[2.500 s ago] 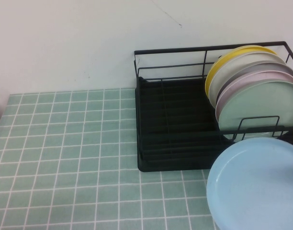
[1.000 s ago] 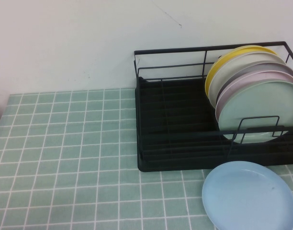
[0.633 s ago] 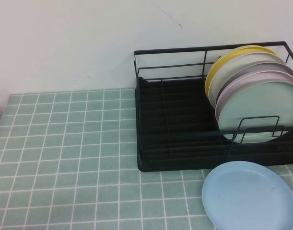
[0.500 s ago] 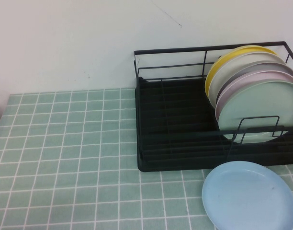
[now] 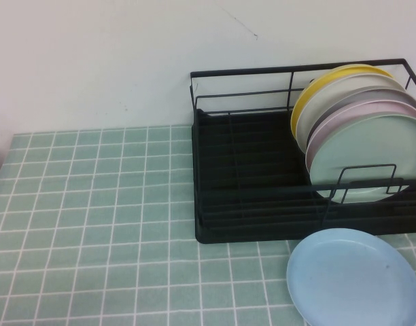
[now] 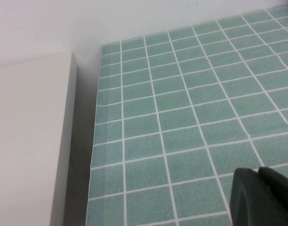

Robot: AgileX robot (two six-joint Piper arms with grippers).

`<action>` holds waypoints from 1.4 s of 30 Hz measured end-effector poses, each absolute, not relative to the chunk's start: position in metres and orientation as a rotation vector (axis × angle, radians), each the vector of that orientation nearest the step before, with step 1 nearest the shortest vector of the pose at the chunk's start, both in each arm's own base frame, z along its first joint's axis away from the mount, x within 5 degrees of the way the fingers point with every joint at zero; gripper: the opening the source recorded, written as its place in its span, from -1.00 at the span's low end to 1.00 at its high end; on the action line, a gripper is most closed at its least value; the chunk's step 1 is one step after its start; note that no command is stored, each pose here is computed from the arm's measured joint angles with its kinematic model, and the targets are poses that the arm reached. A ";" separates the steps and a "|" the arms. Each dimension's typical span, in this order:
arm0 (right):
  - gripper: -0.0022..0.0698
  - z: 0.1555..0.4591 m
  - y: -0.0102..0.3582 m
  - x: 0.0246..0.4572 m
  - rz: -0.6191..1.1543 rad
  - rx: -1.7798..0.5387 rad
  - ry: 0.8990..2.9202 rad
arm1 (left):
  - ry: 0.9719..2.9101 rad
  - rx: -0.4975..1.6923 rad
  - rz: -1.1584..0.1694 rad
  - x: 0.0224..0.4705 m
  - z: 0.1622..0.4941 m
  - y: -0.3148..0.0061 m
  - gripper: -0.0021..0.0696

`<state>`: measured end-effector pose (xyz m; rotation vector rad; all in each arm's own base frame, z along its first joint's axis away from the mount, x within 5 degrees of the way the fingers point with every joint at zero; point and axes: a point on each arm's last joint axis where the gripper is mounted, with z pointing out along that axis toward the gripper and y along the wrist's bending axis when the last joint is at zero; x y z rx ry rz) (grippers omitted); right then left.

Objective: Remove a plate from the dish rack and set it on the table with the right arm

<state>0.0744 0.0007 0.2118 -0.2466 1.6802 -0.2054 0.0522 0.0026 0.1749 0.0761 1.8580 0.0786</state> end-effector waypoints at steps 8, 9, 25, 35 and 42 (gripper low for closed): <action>-0.94 0.195 0.002 0.058 -0.142 -0.182 1.599 | 1.858 0.076 0.079 0.052 0.175 0.003 -0.95; -0.94 0.194 0.002 0.057 -0.142 -0.187 1.605 | 1.858 0.076 0.079 0.052 0.175 0.003 -0.95; -0.94 0.180 0.003 0.055 -0.123 -0.218 1.761 | 1.858 0.076 0.079 0.052 0.175 0.003 -0.95; -0.94 0.170 0.002 0.052 -0.135 -0.238 1.880 | 1.858 0.076 0.079 0.052 0.175 0.003 -0.95; -0.94 0.170 0.002 0.052 -0.151 -0.259 1.881 | 1.858 0.076 0.079 0.052 0.175 0.003 -0.95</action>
